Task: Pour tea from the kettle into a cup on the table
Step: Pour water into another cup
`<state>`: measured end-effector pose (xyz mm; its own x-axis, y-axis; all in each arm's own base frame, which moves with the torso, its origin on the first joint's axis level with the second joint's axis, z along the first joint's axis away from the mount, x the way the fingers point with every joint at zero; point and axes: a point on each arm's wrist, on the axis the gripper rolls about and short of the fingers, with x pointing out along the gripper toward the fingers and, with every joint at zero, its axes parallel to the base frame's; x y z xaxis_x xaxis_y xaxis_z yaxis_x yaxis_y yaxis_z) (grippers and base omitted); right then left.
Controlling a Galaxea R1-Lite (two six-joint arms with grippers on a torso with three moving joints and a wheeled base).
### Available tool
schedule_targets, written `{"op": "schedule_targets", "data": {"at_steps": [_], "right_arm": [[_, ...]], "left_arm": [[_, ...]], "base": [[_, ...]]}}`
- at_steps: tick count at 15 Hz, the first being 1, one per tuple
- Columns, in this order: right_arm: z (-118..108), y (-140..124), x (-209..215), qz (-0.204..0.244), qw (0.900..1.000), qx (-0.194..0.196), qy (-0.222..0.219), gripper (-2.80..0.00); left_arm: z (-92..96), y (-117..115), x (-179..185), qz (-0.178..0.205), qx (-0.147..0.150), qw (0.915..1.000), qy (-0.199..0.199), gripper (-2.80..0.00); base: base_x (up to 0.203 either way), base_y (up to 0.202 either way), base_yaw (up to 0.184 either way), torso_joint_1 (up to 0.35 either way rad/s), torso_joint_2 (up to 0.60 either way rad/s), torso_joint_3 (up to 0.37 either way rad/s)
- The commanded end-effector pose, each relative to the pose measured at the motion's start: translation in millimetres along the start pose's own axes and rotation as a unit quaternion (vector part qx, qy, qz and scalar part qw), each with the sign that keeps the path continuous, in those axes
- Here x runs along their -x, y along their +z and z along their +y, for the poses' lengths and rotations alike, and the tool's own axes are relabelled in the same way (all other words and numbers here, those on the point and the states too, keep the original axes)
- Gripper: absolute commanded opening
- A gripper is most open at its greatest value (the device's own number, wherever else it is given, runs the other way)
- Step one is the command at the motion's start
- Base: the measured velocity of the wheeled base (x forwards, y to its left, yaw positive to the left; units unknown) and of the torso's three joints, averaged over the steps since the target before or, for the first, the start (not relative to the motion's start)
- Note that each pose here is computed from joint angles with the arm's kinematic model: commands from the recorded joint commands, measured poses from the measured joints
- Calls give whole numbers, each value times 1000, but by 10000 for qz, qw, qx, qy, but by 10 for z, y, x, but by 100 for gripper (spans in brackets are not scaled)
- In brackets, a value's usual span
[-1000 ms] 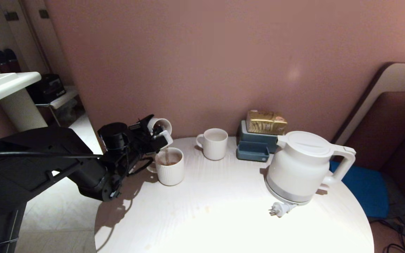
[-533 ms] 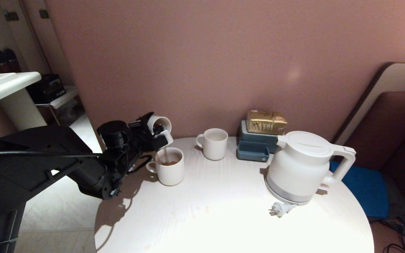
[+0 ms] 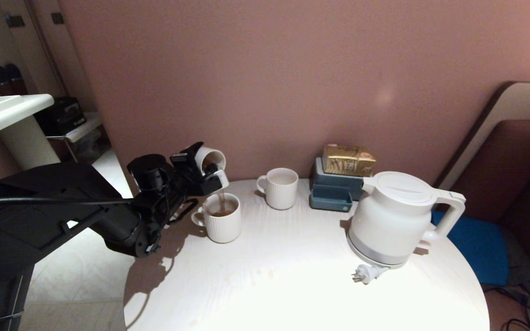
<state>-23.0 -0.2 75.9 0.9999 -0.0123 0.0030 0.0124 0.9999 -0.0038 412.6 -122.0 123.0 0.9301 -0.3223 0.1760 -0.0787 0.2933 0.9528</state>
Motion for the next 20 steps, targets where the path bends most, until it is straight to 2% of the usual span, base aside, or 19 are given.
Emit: {"op": "schedule_targets", "data": {"at_steps": [1,4,7,10,20], "right_arm": [[0,-3,-2,13,10000,4,0,-280],[0,-4,-2,13,10000,4,0,-280],[0,0,-1,7,10000,4,0,-280],[0,0,-1,6,10000,4,0,-280],[0,1,-1,3,10000,4,0,-280]], "left_arm": [[18,6,0,-14,-78,10000,48,-280],[18,7,0,-44,-413,9991,41,-280],[33,15,-31,-258,-696,9972,70,-280],[48,24,-32,-267,-759,9967,91,-280],[82,37,-20,-339,-1479,9883,137,-280]], "base": [[0,0,0,0,0,0],[0,0,0,0,0,0],[0,0,0,0,0,0],[0,0,0,0,0,0],[0,0,0,0,0,0]]}}
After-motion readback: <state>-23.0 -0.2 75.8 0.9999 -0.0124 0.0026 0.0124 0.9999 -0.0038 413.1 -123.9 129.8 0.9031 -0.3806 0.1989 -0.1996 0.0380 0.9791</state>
